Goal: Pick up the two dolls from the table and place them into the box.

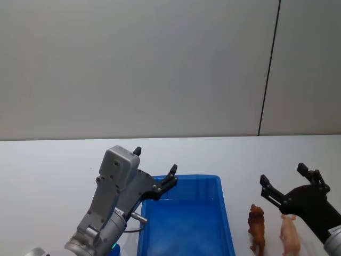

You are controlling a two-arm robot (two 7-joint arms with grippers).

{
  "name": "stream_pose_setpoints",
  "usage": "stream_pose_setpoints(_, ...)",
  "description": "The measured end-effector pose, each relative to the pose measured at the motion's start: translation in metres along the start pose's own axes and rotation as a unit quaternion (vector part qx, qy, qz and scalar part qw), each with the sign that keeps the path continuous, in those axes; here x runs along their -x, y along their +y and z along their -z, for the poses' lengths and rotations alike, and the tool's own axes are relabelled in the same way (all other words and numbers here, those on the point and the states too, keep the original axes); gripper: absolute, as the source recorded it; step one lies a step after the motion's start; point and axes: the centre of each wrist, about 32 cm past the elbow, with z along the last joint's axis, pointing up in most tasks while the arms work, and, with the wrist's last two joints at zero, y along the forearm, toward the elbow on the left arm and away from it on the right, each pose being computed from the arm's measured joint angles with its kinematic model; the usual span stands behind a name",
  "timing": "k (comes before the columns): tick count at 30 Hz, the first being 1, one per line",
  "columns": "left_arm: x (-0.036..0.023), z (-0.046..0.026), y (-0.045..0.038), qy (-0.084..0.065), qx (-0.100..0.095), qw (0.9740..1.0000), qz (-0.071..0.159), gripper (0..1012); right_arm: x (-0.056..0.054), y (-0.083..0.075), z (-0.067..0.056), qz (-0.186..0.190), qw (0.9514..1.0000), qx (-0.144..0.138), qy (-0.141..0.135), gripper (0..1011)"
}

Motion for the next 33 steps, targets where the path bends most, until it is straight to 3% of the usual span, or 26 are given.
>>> stream_pose_setpoints(33, 0.0000, 0.0000, 0.0000, 0.000, 0.000, 1.0000, 0.000, 1001, 0.0000, 0.0000, 0.0000, 0.000, 1.0000, 0.000, 0.000, 1001)
